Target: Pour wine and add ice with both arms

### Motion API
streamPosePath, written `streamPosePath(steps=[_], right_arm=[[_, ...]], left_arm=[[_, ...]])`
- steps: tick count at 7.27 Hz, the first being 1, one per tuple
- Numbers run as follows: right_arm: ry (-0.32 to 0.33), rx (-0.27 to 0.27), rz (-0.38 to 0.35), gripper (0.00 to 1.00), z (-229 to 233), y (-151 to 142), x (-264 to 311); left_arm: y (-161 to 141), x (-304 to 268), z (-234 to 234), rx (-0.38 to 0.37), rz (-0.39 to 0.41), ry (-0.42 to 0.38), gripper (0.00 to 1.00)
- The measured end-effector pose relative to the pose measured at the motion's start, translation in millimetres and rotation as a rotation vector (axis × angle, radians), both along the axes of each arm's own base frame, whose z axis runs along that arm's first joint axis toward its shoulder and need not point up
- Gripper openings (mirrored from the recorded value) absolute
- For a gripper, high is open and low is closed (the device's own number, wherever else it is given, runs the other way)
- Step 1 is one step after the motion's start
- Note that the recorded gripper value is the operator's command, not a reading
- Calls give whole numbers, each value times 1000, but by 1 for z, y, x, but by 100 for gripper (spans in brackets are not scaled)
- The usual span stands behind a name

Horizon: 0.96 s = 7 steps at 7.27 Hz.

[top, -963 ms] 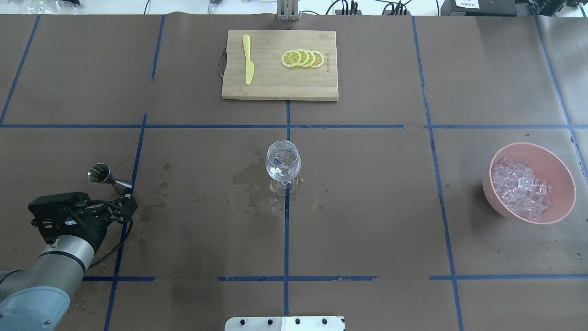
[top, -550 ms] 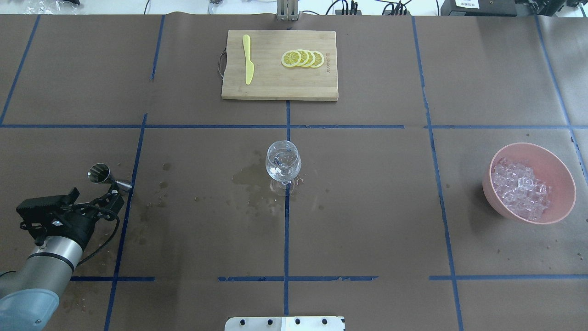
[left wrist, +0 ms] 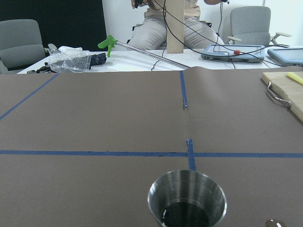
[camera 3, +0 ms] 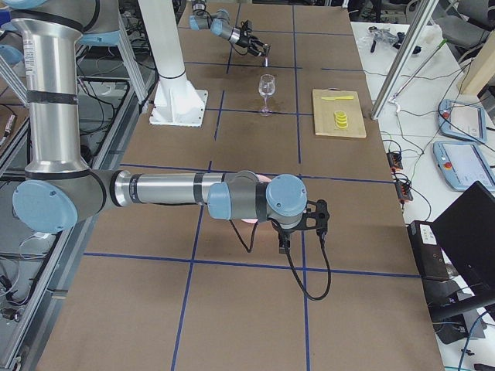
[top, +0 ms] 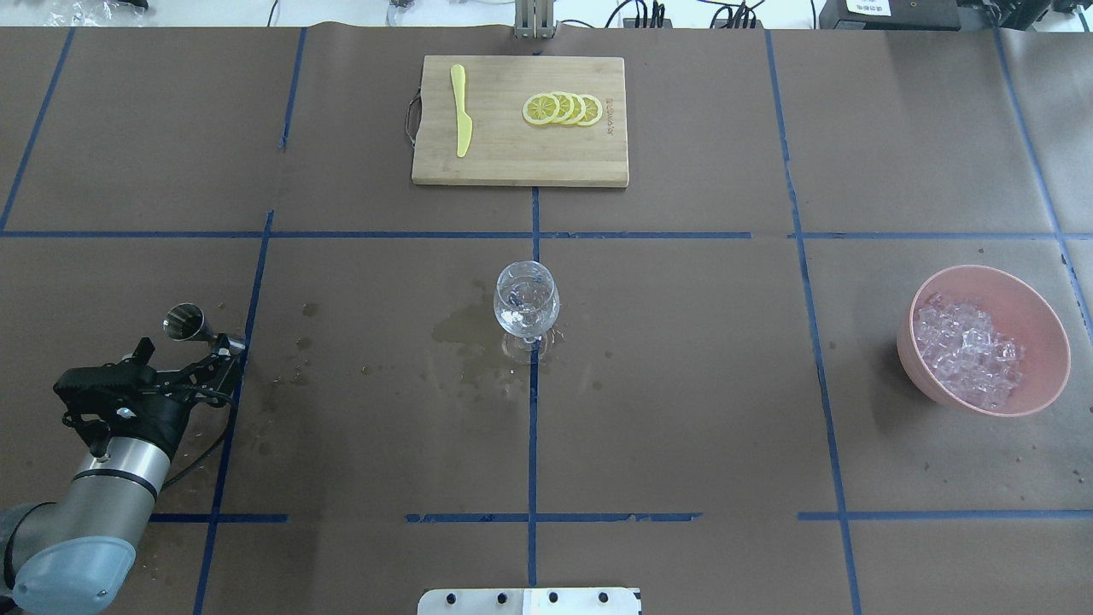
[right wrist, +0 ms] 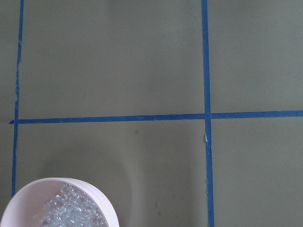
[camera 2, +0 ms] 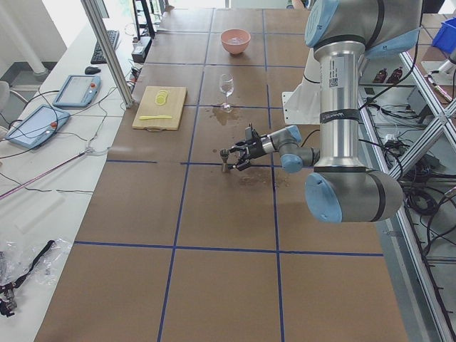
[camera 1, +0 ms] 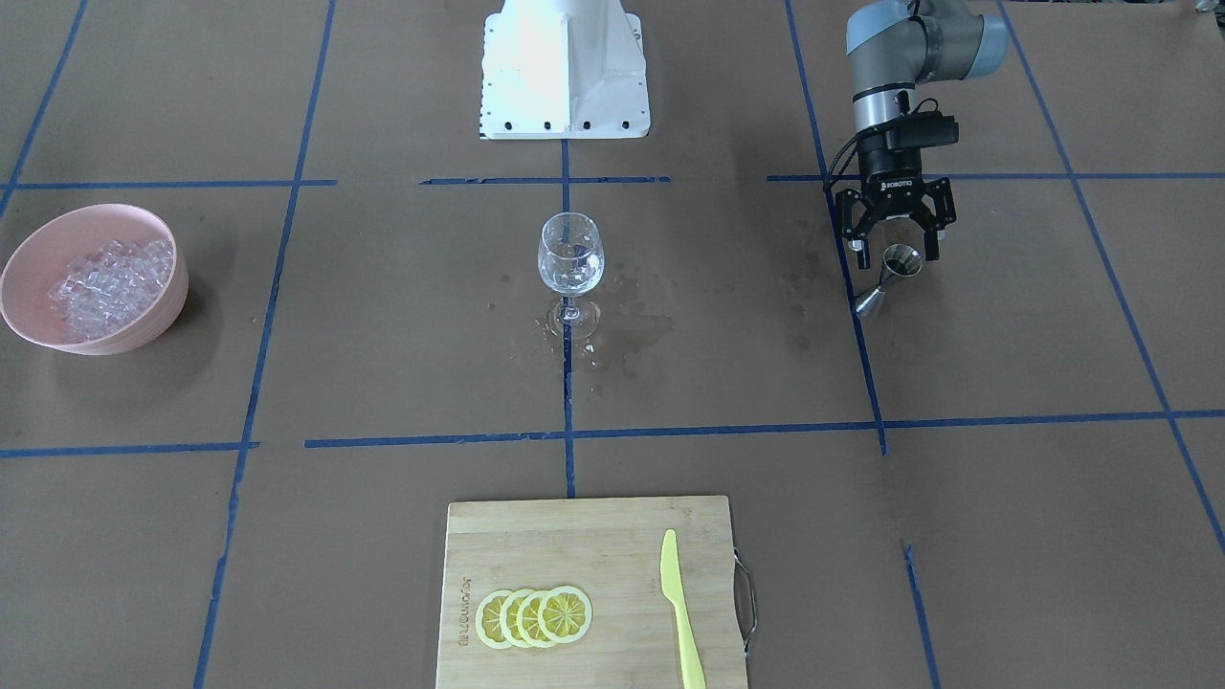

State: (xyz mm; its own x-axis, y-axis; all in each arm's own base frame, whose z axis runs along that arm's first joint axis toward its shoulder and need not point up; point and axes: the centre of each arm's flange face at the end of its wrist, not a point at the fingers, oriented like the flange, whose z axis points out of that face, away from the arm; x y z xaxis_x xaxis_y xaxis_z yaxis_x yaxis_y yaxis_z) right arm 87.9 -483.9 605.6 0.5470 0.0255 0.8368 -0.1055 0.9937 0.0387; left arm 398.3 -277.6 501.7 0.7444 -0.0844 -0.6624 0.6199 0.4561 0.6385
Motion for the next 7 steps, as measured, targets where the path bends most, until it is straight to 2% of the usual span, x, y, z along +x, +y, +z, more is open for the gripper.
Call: streamPosePath(steps=[4, 6, 7], right_arm=[[0, -1, 0, 100, 1, 0, 0], [0, -2, 0, 100, 1, 0, 0], [0, -3, 0, 100, 1, 0, 0]], left_arm=[[-4, 16, 3, 17, -44, 32, 98], [-4, 18, 10, 21, -56, 29, 90], [-5, 22, 14, 20, -60, 28, 82]])
